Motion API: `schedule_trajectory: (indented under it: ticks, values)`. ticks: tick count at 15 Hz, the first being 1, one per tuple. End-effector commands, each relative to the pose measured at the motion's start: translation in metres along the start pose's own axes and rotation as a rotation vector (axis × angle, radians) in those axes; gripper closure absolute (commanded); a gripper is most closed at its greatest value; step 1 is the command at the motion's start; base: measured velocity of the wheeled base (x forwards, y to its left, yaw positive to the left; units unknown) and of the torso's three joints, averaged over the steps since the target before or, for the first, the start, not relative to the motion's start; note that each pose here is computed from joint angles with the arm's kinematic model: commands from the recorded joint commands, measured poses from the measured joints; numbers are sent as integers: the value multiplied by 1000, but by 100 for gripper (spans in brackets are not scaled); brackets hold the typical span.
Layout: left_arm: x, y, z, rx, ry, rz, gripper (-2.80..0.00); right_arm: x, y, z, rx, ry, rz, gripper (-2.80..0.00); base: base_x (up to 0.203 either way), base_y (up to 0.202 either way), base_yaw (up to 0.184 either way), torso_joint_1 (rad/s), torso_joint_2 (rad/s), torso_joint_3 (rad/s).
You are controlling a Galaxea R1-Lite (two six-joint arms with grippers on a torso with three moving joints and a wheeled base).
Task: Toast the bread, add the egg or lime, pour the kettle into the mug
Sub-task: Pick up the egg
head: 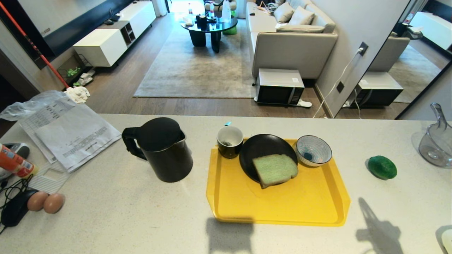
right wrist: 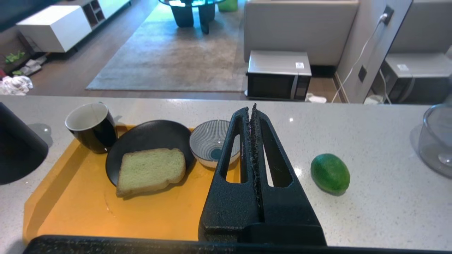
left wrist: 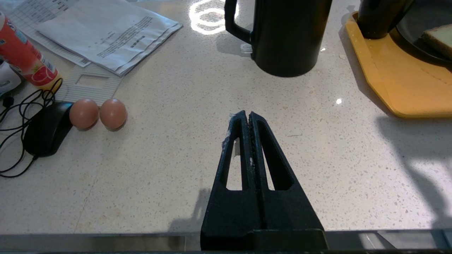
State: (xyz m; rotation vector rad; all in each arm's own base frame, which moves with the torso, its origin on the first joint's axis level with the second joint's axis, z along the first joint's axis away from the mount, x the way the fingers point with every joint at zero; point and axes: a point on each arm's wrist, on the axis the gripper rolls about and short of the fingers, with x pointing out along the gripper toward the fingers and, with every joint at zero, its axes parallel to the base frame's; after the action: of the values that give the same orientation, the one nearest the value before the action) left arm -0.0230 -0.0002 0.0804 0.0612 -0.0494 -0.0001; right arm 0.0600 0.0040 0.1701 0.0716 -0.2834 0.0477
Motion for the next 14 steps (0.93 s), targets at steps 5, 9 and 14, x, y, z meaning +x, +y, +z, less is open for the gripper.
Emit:
schedule_trajectory:
  ticks: [5,9,14]
  values:
    - [1,0,-5,0,14,-1,0,-50,-1,4,-42,-111,24,0,0,0,0,0,0,0]
    - [1,0,-5,0,14,-1,0,-72,-3,-15,-76,-18,20,0,0,0,0,0,0,0]
    - [1,0,-5,0,14,-1,0,-84,-3,-47,-84,240,26,0,0,0,0,0,0,0]
